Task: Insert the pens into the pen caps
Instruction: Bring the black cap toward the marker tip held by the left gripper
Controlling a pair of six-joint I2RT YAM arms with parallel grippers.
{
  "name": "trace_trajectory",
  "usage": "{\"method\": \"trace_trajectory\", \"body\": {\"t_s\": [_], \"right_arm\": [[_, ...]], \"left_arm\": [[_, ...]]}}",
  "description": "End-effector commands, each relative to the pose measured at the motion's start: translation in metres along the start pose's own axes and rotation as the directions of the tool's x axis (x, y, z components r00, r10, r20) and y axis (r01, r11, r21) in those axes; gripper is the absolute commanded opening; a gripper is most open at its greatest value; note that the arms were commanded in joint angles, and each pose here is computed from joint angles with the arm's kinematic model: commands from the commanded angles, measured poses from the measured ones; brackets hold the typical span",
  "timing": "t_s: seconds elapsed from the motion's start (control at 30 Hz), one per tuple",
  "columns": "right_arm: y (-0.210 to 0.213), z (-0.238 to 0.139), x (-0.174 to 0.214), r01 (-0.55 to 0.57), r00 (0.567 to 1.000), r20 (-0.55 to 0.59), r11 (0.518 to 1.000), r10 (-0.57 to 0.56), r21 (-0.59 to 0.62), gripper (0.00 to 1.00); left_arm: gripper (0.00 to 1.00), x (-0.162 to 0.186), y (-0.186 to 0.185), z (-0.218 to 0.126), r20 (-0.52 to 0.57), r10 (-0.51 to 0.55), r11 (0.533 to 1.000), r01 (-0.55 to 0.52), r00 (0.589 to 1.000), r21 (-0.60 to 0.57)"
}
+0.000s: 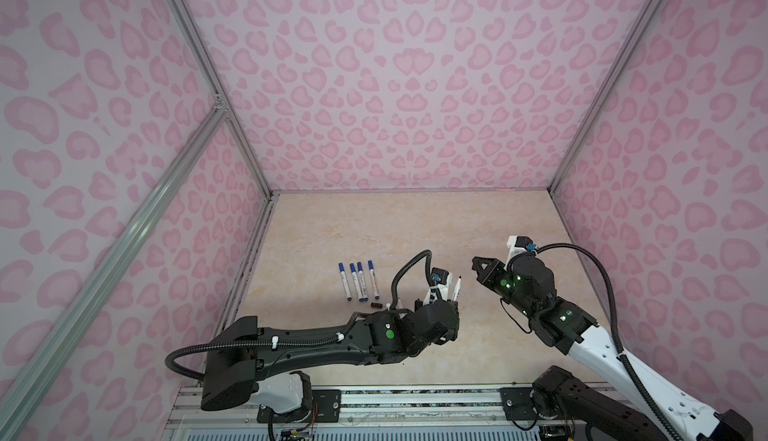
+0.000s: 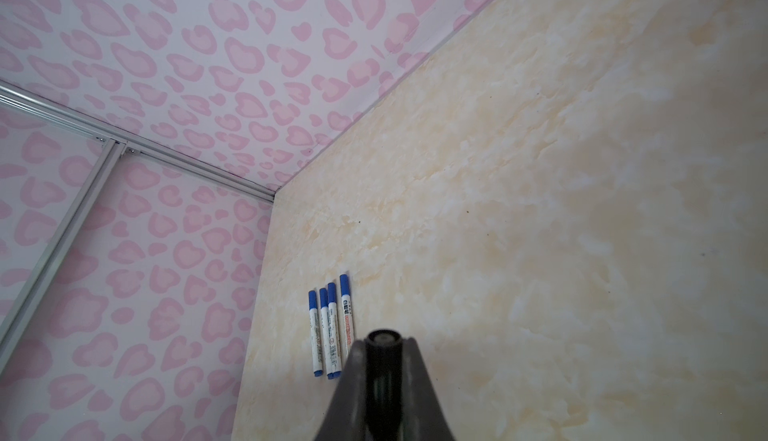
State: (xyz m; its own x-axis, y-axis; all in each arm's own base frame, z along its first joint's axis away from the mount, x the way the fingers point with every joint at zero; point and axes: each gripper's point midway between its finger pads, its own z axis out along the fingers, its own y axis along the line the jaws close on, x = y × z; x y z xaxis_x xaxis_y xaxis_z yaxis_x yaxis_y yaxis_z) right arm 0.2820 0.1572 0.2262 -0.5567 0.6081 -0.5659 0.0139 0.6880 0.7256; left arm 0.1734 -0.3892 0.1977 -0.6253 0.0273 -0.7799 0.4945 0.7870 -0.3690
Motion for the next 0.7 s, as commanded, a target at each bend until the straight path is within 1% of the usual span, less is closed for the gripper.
{"method": "trace_trajectory", "body": {"t_s": [0.0, 0.33, 0.67], "right_arm": [[0.009, 0.0, 0.0, -0.007, 1.0, -0.001, 0.999, 0.007, -0.044, 0.08], [0.035, -0.003, 0.01, 0.024, 0.999, -0.019, 0.994, -0.026, -0.106, 0.09], [0.031, -0.002, 0.014, 0.035, 0.999, -0.02, 0.996, -0.036, -0.085, 0.09]], "left_arm": [[0.03, -0.009, -0.011, 0.003, 0.019, -0.005, 0.999, 0.004, 1.0, 0.039], [0.03, -0.01, -0.011, 0.007, 0.014, -0.003, 0.999, 0.003, 1.0, 0.043], [0.03, -0.009, -0.006, 0.007, 0.013, -0.014, 0.999, 0.014, 1.0, 0.034]]}}
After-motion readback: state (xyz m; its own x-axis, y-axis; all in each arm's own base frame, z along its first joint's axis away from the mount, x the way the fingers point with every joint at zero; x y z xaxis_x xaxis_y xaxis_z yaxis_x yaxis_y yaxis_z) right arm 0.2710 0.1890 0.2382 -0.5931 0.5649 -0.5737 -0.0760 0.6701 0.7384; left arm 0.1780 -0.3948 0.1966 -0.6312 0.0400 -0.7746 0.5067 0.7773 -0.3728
